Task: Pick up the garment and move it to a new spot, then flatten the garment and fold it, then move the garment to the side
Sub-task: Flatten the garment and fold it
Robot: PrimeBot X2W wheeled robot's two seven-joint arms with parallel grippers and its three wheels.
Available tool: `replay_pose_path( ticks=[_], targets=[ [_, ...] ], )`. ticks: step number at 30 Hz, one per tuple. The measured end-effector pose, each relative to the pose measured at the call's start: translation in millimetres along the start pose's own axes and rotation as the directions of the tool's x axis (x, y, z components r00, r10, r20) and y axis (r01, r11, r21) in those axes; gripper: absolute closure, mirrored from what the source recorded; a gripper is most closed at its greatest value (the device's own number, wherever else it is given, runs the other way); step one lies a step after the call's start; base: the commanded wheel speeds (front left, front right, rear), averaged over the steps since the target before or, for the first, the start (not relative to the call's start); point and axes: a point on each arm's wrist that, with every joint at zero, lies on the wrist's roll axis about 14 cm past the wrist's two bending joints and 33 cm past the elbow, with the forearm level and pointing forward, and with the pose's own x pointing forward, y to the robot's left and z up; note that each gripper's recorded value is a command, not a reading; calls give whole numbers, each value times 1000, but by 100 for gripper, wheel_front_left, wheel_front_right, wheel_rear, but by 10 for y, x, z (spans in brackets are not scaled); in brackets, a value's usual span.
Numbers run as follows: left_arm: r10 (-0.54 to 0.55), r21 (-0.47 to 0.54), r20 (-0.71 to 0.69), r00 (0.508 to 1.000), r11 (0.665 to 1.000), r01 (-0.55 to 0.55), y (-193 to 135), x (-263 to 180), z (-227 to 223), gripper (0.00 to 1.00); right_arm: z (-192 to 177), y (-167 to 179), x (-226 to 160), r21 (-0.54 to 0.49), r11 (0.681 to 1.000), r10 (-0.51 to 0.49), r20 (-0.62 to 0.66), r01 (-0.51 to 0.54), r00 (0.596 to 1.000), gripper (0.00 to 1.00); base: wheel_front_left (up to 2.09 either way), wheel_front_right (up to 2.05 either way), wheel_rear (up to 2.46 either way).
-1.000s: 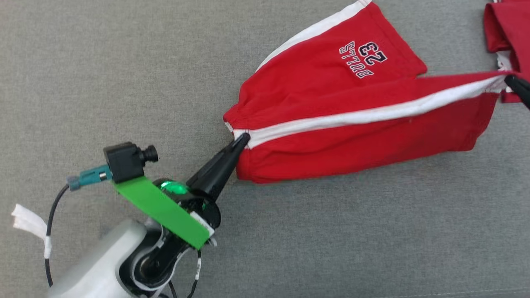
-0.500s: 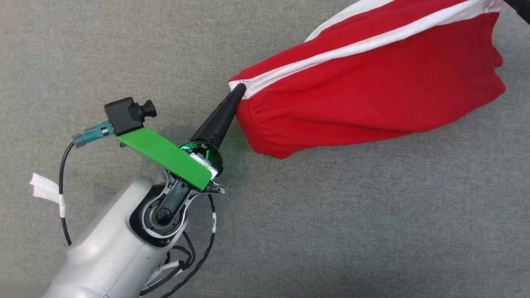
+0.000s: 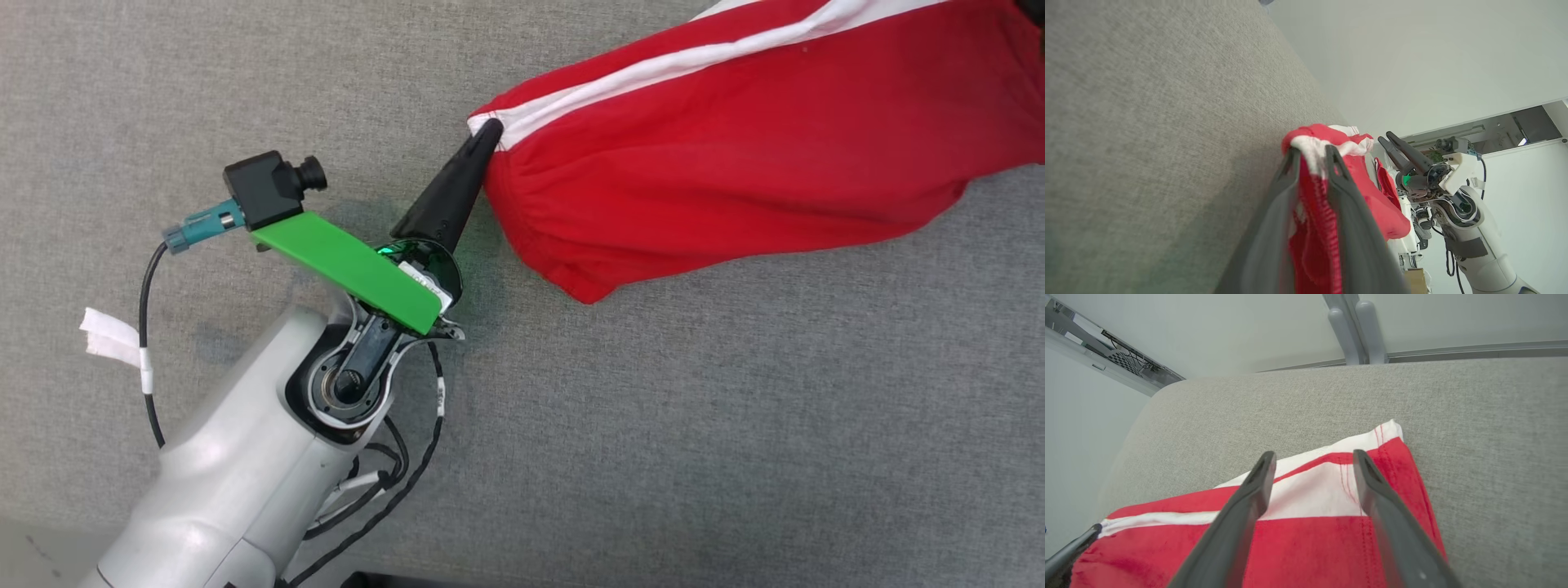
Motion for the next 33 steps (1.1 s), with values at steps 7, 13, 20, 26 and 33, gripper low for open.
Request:
replay_pose_path(
  ticks=[7,13,20,26,33],
  targets=[
    [13,219,85,996,975,-31,31,-144,166,0,209,103,-281,-23,1000,2,183,2,983,0,0,0,0],
    [37,440,171,985,891,-110,-49,-369,235,0,53,161,-658,-79,996,-17,275,40,961,0,0,0,0],
    [-11,608,313,950,771,-192,-341,-759,219,0,-98,302,-1054,-137,987,-26,364,81,931,0,0,0,0],
    [-58,722,376,925,644,-253,-522,-1077,176,0,-330,364,-1333,-158,979,-65,365,130,929,0,0,0,0],
    [-99,789,427,899,527,-317,-703,-1472,41,0,-487,433,-1569,-135,974,-110,407,179,907,0,0,0,0]
  ],
)
